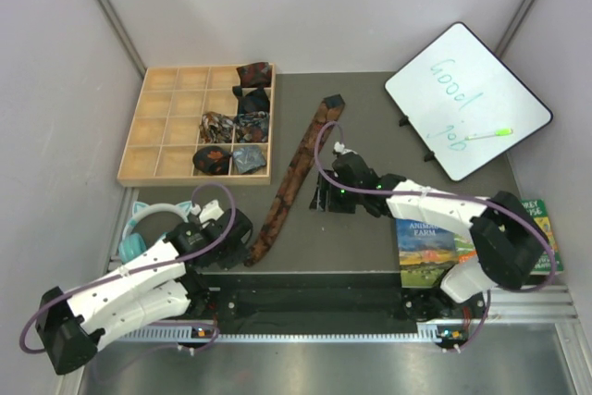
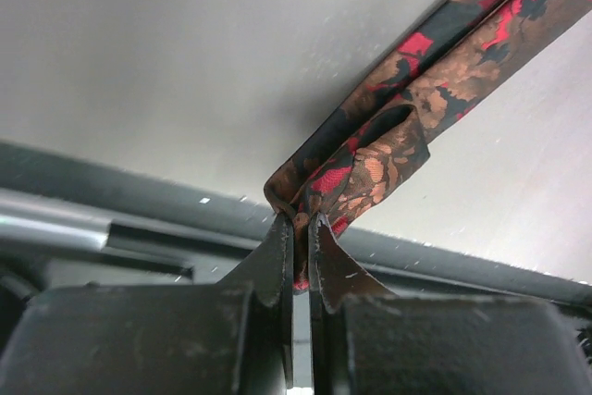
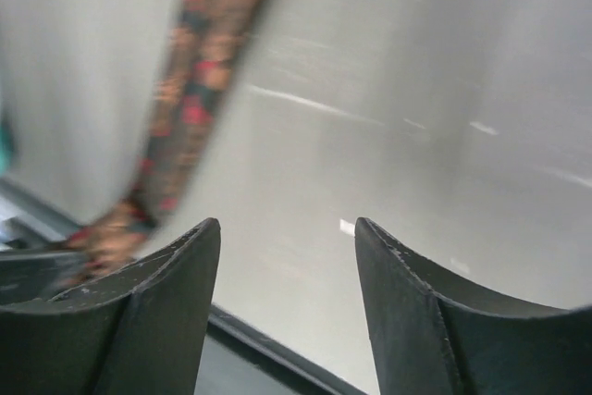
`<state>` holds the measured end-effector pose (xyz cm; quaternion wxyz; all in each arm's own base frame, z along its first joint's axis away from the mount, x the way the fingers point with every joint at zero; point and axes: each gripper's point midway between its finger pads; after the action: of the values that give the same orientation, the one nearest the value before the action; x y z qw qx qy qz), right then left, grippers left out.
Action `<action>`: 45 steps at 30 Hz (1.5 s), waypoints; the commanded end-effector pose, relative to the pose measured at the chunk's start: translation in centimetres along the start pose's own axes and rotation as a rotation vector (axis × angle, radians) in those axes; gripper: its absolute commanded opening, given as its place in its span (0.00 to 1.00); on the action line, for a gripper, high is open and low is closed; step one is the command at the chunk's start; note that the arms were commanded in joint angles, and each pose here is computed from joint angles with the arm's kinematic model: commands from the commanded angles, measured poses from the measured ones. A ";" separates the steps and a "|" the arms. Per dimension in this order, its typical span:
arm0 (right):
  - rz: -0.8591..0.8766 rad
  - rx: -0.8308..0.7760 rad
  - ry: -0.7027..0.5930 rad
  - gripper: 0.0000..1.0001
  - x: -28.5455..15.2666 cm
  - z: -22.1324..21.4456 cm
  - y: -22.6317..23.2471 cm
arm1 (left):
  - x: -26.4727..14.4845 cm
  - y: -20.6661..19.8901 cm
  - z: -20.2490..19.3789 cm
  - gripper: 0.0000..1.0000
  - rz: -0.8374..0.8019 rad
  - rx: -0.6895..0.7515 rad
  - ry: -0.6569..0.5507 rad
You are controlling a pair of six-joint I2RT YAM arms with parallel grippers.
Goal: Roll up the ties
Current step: Roll the tie at the center of the board.
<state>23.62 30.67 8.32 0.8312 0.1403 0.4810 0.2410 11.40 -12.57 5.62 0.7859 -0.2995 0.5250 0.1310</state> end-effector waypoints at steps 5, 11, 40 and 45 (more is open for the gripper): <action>-0.122 -0.051 -0.099 0.62 -4.0 -1.2 -4.3 | -2.8 1.1 0.8 0.01 0.065 0.032 -0.003; 0.160 -0.036 -0.116 0.37 -4.9 -1.4 3.7 | -2.6 0.8 0.7 0.02 0.073 0.033 0.001; 0.473 -0.004 0.250 0.03 6.6 -9.8 17.3 | -3.6 -0.7 1.8 0.02 0.020 0.035 -0.037; 0.465 -0.021 0.253 0.03 6.8 -10.1 17.7 | -3.9 -1.5 2.0 0.02 0.005 0.036 -0.041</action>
<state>13.08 47.16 4.79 0.6869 0.2032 0.5567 0.4206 11.13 -11.48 8.34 0.7932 -0.2692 0.5269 0.1442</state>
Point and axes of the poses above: each gripper's point midway between its finger pads, its own x axis out along the fingers, its own y axis along the line the jaws close on, z = x × y, and after that the axes turned 6 degrees about -x, right-handed
